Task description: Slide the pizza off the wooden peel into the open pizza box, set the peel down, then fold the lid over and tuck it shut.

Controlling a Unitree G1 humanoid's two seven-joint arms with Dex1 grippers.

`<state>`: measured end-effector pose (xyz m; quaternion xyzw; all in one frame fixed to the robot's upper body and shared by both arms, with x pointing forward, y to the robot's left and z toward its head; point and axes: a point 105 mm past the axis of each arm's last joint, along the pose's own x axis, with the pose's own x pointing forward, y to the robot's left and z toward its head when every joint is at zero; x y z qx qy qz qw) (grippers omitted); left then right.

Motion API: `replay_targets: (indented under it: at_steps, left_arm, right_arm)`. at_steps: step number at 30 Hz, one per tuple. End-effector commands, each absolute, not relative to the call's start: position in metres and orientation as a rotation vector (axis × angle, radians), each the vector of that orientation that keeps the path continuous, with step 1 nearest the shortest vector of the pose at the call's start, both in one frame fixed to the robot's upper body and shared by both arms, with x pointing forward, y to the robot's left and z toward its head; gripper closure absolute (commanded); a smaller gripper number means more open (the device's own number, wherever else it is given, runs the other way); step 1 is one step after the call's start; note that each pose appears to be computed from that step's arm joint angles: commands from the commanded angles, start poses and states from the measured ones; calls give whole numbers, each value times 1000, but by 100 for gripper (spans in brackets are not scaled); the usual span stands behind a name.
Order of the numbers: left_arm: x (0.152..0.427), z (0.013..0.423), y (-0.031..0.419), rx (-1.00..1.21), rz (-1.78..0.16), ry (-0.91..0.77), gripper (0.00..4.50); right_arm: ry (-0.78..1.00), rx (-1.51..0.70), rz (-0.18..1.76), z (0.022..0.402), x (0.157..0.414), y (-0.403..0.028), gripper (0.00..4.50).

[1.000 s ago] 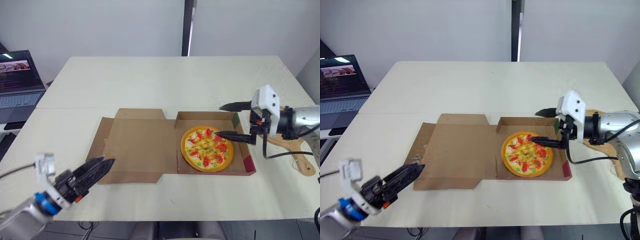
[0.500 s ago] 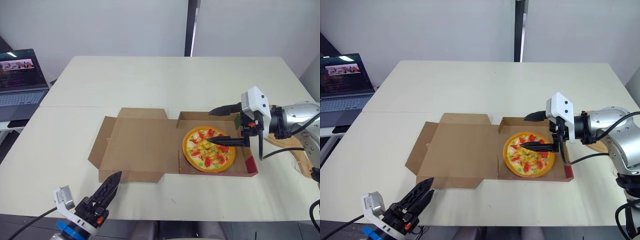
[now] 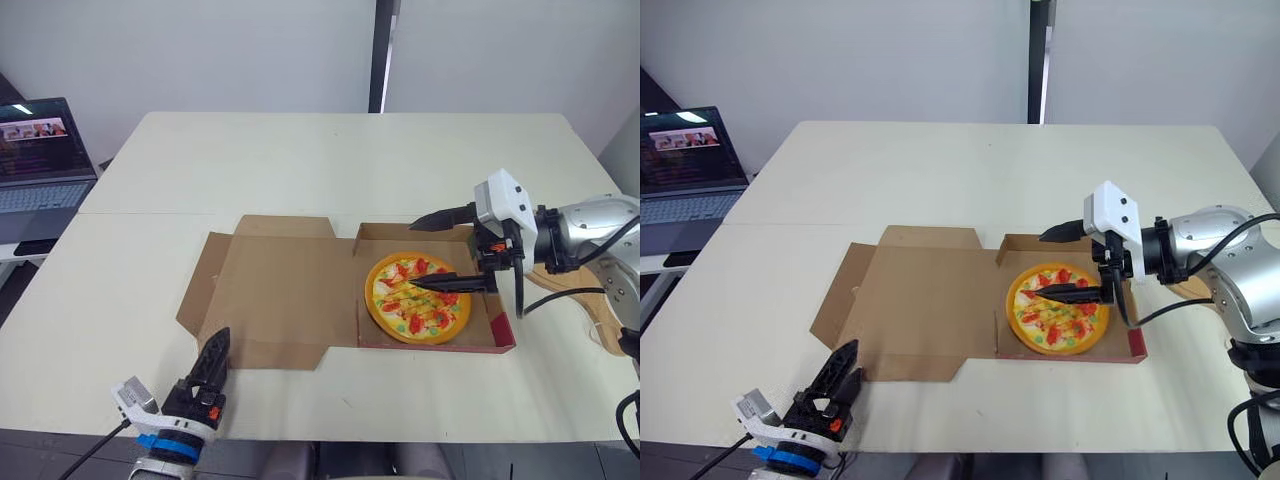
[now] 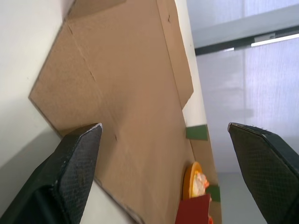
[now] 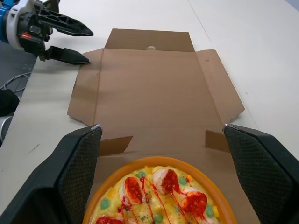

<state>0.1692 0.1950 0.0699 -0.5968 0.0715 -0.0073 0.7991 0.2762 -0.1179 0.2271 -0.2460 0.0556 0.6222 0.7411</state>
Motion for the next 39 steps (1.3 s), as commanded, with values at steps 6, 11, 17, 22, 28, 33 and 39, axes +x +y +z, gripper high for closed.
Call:
replay_targets:
  at_steps: [6, 11, 17, 22, 28, 33, 39]
  left_arm:
    - [139, 74, 196, -1291, 28, 165, 0]
    - [144, 71, 195, -1281, 20, 175, 0]
    - [168, 63, 201, -1257, 46, 167, 0]
    - [180, 61, 204, -1263, 61, 145, 0]
    - [181, 60, 204, -1272, 82, 128, 53]
    - [179, 59, 204, -1273, 82, 128, 212]
    - [181, 58, 205, -1255, 65, 135, 398]
  right_arm:
    - [94, -539, 1414, 239, 269, -112, 5]
    - [99, -534, 1433, 238, 268, -109, 5]
    - [88, -536, 1440, 238, 269, -106, 5]
    - [85, -538, 1435, 238, 269, -106, 5]
    - [80, -540, 1430, 239, 271, -106, 0]
    - [74, -536, 1429, 239, 271, -104, 0]
    - [70, -533, 1427, 240, 271, -103, 0]
